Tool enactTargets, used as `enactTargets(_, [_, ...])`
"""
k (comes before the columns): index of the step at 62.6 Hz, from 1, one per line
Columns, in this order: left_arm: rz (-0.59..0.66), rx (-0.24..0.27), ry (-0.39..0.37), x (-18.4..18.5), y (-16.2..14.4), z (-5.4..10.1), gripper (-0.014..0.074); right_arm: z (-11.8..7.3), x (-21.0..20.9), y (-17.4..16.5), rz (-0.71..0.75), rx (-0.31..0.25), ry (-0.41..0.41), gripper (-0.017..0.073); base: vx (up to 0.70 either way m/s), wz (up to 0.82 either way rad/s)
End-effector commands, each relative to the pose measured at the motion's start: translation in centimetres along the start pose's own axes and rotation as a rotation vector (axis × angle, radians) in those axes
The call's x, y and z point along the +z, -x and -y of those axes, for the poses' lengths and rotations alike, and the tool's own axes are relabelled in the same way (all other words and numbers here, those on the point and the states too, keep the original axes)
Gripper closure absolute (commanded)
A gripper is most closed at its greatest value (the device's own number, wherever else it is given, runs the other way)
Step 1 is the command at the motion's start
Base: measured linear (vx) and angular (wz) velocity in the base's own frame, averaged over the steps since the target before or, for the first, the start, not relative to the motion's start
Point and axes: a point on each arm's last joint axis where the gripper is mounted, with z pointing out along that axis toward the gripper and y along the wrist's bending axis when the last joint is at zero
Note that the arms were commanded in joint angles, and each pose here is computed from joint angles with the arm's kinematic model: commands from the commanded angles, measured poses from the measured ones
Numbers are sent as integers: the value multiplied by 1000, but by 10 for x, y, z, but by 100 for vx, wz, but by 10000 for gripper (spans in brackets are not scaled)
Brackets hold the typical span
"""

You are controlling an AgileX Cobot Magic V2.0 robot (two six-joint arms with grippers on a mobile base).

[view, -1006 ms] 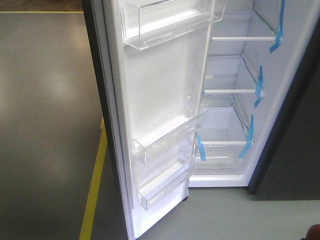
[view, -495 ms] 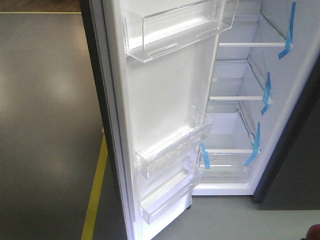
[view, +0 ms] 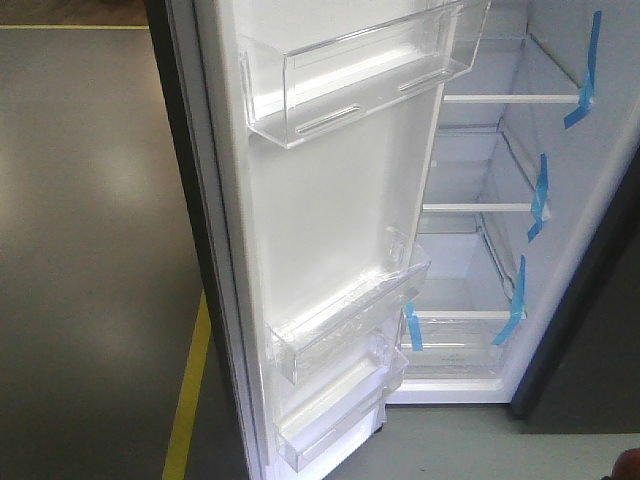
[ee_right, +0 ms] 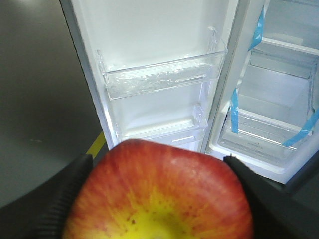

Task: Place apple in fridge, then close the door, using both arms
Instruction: 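Drive up close to the open fridge door bins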

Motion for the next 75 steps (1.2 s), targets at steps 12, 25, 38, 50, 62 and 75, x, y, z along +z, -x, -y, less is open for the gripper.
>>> enactTargets(12, [69,-10,-2,-1,0,0,600,1,-4,13,84,8,-12,204,6,-2])
enactTargets(25, [69,-10,-2,-1,0,0,600,1,-4,13,84,8,-12,204,5,-3])
enactTargets(38, [69,-10,-2,-1,0,0,600,1,-4,13,84,8,-12,204,5,-3])
enactTargets(50, [69,-10,-2,-1,0,0,600,1,-4,13,84,8,-12,204,5,-3])
enactTargets(62, [69,-10,-2,-1,0,0,600,1,-4,13,84,8,-12,204,5,-2])
enactTargets(75, [69,-10,-2,-1,0,0,600,1,-4,13,84,8,-12,204,5,-3])
